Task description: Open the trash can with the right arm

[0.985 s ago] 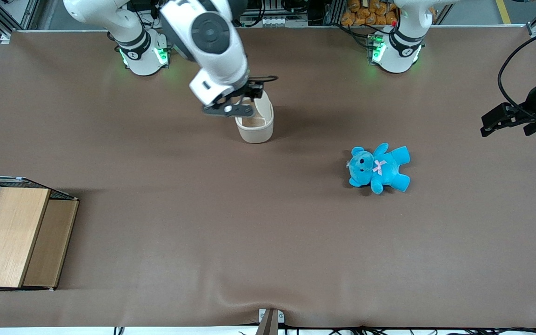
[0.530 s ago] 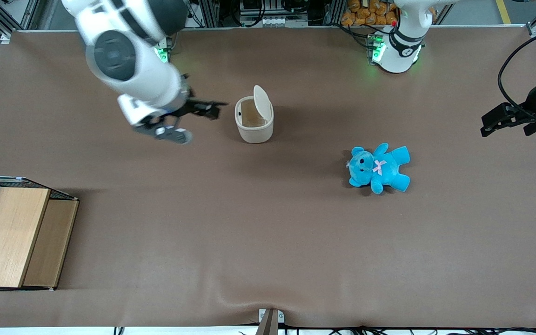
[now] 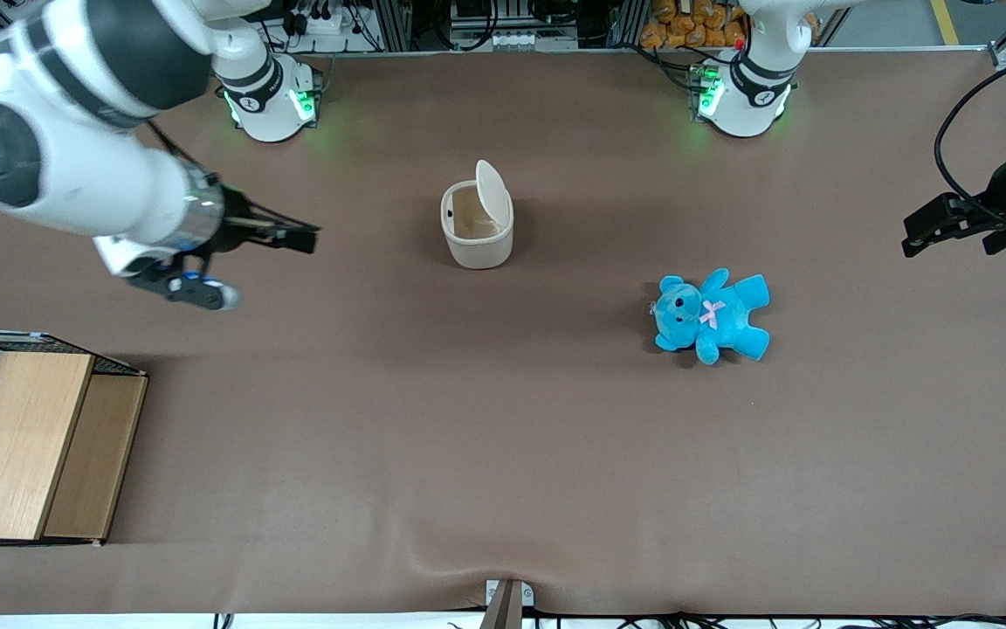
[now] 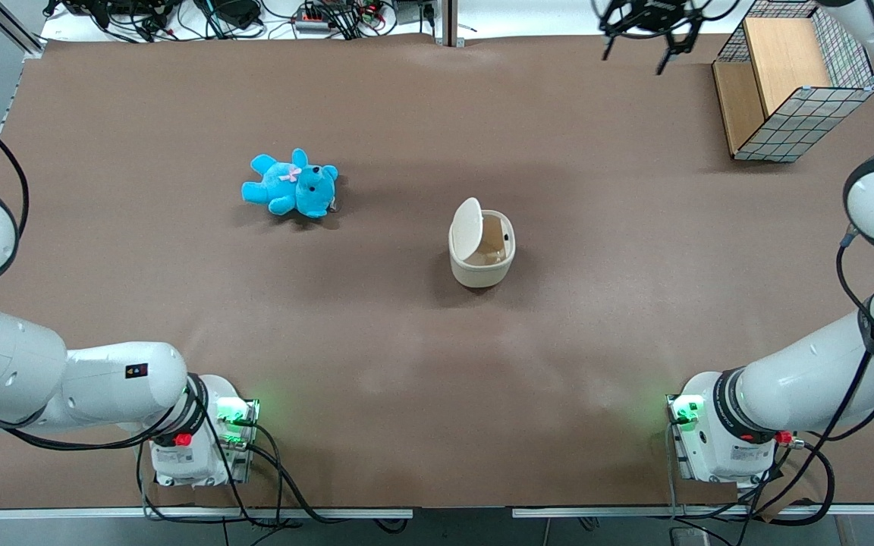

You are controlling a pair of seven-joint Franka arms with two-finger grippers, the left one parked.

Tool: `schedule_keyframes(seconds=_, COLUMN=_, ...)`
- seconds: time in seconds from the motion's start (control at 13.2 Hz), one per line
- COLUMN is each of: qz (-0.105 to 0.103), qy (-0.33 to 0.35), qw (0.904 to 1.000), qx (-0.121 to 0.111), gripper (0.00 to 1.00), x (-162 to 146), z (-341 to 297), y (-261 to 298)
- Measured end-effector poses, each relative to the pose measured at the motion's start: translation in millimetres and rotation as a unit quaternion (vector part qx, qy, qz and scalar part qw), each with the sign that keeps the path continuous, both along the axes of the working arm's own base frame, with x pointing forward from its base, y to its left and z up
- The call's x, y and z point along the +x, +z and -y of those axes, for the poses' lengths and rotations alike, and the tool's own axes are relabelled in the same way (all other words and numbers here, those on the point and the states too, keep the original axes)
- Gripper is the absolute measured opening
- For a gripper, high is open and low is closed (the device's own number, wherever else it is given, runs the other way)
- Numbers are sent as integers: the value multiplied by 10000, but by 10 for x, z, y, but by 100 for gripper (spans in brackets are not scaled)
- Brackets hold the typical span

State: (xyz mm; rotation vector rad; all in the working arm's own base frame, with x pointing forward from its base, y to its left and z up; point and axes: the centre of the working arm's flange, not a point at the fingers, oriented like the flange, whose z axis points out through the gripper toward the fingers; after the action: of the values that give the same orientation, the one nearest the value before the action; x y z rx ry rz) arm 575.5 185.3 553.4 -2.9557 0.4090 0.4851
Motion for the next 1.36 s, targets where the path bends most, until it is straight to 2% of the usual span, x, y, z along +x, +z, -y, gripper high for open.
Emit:
schedule_keyframes(seconds=0.15, qz=206, qy=297, qw=9993, qx=-80, gripper=100, x=69, z=300, y=67)
schedule_keyframes(seconds=0.3, qz=393, qy=599, qw=9974, qx=-64, gripper=100, x=81, z=600, y=211)
schedule_keyframes(seconds=0.45, qz=502, qy=811, qw=9954, qx=-100, gripper=100, x=16, z=909, y=410)
schedule_keyframes(seconds=0.76, qz=926, qy=1134, qw=9891, qx=-136, gripper=100, x=-207, z=1552, y=911)
schedule_keyframes(seconds=0.98, qz=1027, qy=1109, qw=9884, qx=-158, gripper=100, x=-472, z=1866, y=1224)
schedule_keyframes(seconds=1.21, qz=1115, qy=1168, qw=9867, qx=-197, gripper=100, x=-717, z=1807, y=1396)
schedule_keyframes(seconds=1.36, qz=1209, qy=1121, qw=9855, qx=-392, gripper=100, x=-711, z=1883, y=1388)
